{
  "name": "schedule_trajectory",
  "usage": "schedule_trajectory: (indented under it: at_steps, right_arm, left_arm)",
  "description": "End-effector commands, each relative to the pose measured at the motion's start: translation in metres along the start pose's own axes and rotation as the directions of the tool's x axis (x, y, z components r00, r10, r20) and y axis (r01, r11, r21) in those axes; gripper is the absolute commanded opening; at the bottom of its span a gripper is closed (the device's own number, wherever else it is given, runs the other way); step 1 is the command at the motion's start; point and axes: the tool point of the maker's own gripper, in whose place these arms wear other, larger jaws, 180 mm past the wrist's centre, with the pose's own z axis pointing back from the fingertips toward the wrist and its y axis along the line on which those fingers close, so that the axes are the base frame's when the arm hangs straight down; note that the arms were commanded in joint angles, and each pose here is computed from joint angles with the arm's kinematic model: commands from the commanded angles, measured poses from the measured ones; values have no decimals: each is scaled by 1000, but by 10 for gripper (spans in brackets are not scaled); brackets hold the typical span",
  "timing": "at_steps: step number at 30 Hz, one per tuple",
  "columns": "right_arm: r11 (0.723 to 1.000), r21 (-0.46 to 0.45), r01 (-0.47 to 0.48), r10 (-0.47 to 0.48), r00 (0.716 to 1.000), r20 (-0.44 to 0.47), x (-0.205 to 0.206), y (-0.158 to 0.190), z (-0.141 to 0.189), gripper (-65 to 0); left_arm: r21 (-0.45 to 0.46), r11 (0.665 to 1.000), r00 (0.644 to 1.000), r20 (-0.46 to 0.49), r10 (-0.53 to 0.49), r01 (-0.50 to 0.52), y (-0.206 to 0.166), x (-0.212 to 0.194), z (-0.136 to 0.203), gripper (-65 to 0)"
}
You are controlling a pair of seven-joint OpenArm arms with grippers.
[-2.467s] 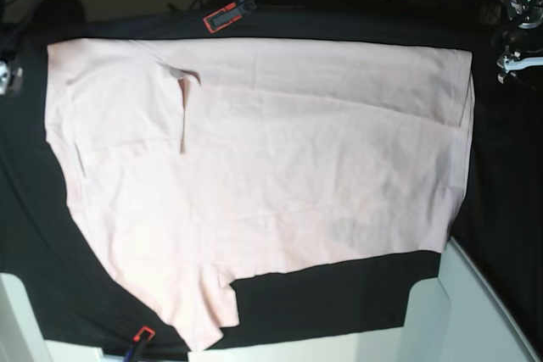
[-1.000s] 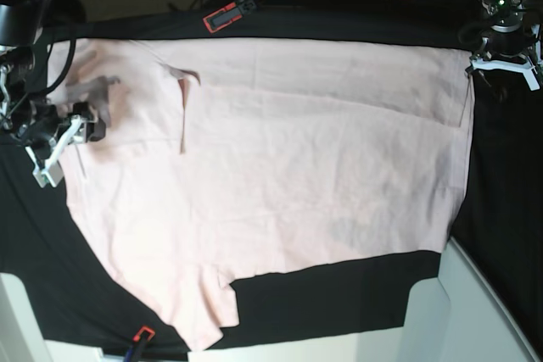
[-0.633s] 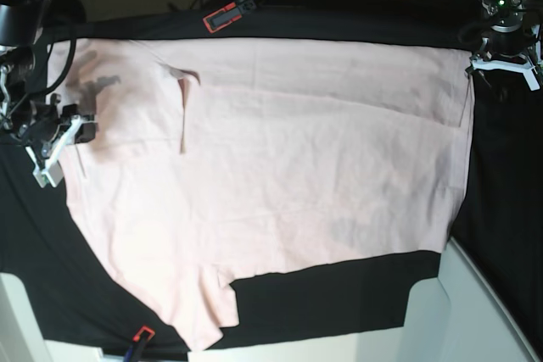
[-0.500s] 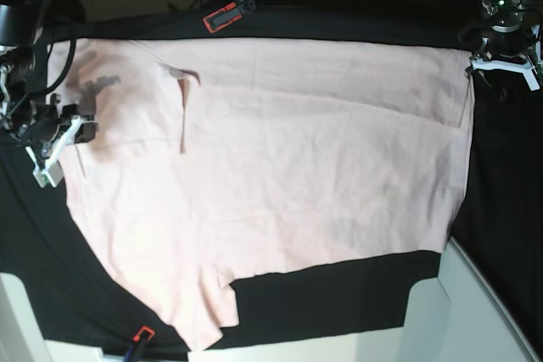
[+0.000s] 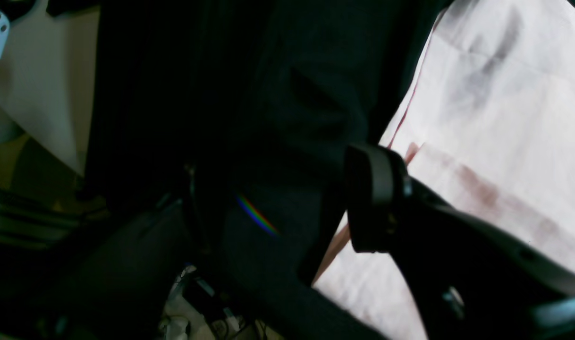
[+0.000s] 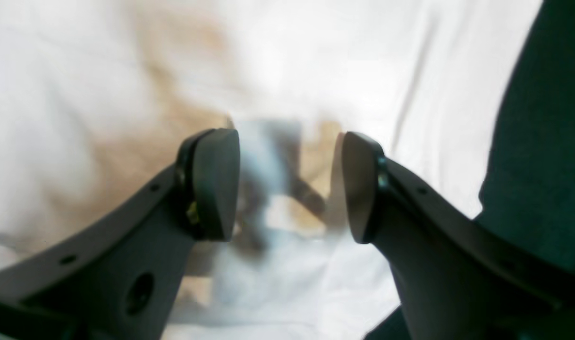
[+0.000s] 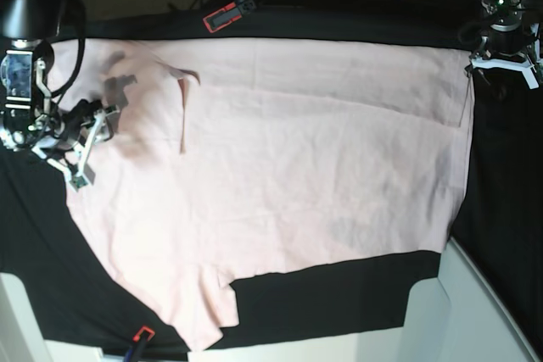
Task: Fold the T-shirt properly
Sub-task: 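Release the shirt and lower the right gripper onto the sleeve fold, then pinch the folded sleeve with the right gripper and drag it outward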
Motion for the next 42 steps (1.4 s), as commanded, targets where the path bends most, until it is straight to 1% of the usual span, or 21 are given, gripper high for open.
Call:
schedule_trajectory:
  at_steps: [1, 5, 8, 12, 13, 14, 15, 17, 18, 19, 28, 29, 30, 33, 35, 36, 39, 42]
  right_arm:
    - [999, -38, -15, 16, 999, 44, 16, -14, 6, -324]
    - [999, -39, -18, 19, 999, 35, 15, -15, 1, -324]
    - [1000, -12, 4, -4, 1000, -1, 3, -12, -9, -332]
    - [1000, 11, 20, -20, 1000, -1, -1, -6, -16, -340]
    - [1000, 12, 21, -21, 1000, 2, -1, -5, -16, -357]
    - [1000, 12, 21, -21, 1000, 2, -1, -5, -16, -389]
    - [1000, 14, 21, -21, 1000, 3, -1, -4, -16, -428]
    - [1000, 13, 21, -21, 1000, 4, 0, -4, -16, -541]
    - [1000, 13, 21, -21, 1000, 6, 1, -5, -16, -585]
    - [1000, 12, 20, -20, 1000, 5, 1, -5, -16, -602]
    - [1000, 8, 18, -18, 1000, 6, 2, -6, -15, -598]
    - [1000, 8, 18, -18, 1000, 6, 2, -6, -15, -586]
    - [1000, 8, 18, -18, 1000, 4, 1, -5, -15, -560]
    - [1000, 4, 21, -21, 1000, 9, 2, -7, -13, -443]
    - [1000, -4, 15, -15, 1000, 20, 3, -7, -10, -382]
    - [1000, -12, 10, -10, 1000, 29, 5, -8, -7, -371]
    - [1000, -31, -5, 7, 998, 61, 14, -10, 0, -371]
    - [1000, -31, -5, 7, 998, 61, 15, -10, 0, -371]
  left_arm:
    - [17, 1000, 999, 32, -13, 13, 8, 9, -1, -265]
    - [20, 1000, 1000, 20, -13, 12, 9, 4, -1, -265]
    - [19, 1000, 1000, 23, -13, 12, 9, 5, -1, -265]
    - [18, 1000, 1000, 26, -10, 9, 8, 6, -1, -265]
    - [19, 1000, 1000, 24, -10, 9, 9, 5, -1, -265]
    - [19, 1000, 1000, 24, -10, 9, 9, 5, -1, -265]
    - [19, 1000, 1000, 24, -10, 9, 9, 5, -1, -265]
    - [19, 1000, 1000, 24, -10, 9, 9, 5, -1, -265]
    - [19, 1000, 1000, 24, -10, 9, 9, 5, -1, -265]
    - [19, 1000, 1000, 24, -10, 9, 9, 5, -1, -265]
    - [16, 1000, 1000, 22, -10, 10, 8, 5, -1, -265]
    - [16, 1000, 1000, 23, -9, 9, 7, 5, -1, -265]
    - [16, 1000, 1000, 23, -9, 9, 7, 5, -1, -265]
    - [14, 1000, 1000, 23, -10, 9, 7, 5, -2, -265]
    - [14, 1000, 1000, 23, -10, 9, 7, 5, -2, -265]
    - [14, 1000, 1000, 23, -10, 9, 7, 5, -2, -265]
    - [13, 1000, 1000, 23, -10, 9, 6, 5, -2, -265]
    - [13, 1000, 1000, 23, -10, 9, 6, 5, -2, -265]
